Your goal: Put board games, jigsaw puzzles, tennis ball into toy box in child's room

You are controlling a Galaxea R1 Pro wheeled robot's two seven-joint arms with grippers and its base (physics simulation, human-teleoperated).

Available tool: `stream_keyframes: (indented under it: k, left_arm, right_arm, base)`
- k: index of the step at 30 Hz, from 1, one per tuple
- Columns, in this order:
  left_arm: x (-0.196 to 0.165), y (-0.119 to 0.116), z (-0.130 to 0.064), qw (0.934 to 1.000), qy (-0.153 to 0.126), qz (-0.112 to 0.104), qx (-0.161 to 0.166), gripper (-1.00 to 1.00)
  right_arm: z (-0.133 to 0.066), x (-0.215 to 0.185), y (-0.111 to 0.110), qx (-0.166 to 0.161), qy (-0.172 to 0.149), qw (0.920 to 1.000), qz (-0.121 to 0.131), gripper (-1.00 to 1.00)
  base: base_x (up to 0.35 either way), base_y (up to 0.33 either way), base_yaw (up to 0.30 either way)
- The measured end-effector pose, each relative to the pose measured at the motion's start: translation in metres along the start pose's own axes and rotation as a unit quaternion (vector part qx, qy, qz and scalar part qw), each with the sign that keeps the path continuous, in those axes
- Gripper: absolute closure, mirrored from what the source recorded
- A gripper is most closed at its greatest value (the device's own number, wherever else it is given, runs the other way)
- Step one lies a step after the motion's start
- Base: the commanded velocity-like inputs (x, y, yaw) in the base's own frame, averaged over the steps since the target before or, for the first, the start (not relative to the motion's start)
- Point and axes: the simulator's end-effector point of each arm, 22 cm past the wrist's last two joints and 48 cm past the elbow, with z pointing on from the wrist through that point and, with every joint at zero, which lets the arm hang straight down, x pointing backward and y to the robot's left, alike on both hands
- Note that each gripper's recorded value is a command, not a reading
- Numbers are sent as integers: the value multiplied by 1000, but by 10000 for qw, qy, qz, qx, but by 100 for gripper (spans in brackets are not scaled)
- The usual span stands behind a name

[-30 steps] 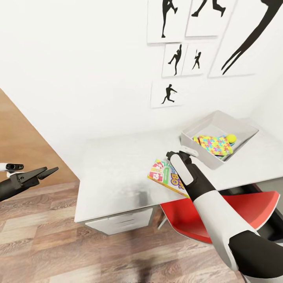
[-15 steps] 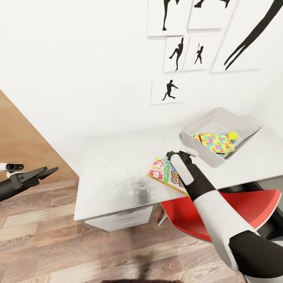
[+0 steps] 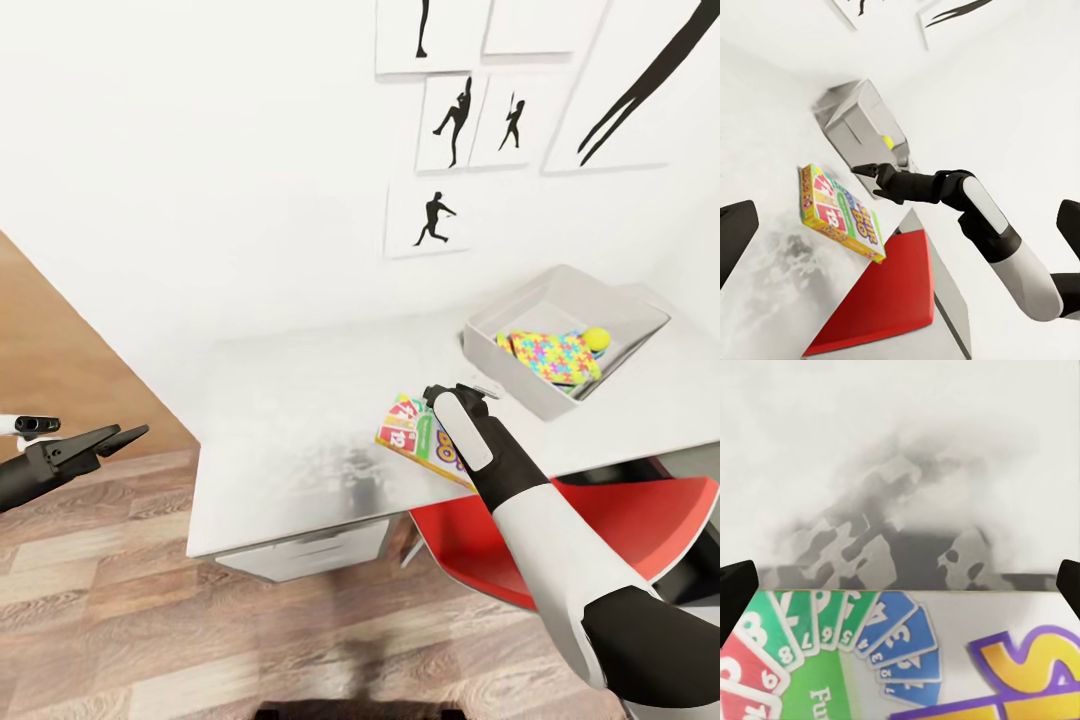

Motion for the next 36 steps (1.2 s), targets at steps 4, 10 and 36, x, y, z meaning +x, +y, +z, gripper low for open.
stream_keyframes:
  k: [4,10,36]
  left_arm:
    - [2,3,0,10000,9,-29,-16,-100]
    - [4,8,0,10000,23,-68,-38,-100]
    - [12,22,1,9998,62,-185,-104,-100]
  right_arm:
    - [3,4,-1,13,30,10000,-9,-100]
    - [8,9,-2,32,75,10000,-21,-100]
    - [22,24,-5,87,189,9998,-52,-100]
  base:
    - [0,0,0]
    - [0,0,0]
    - [15,0,0]
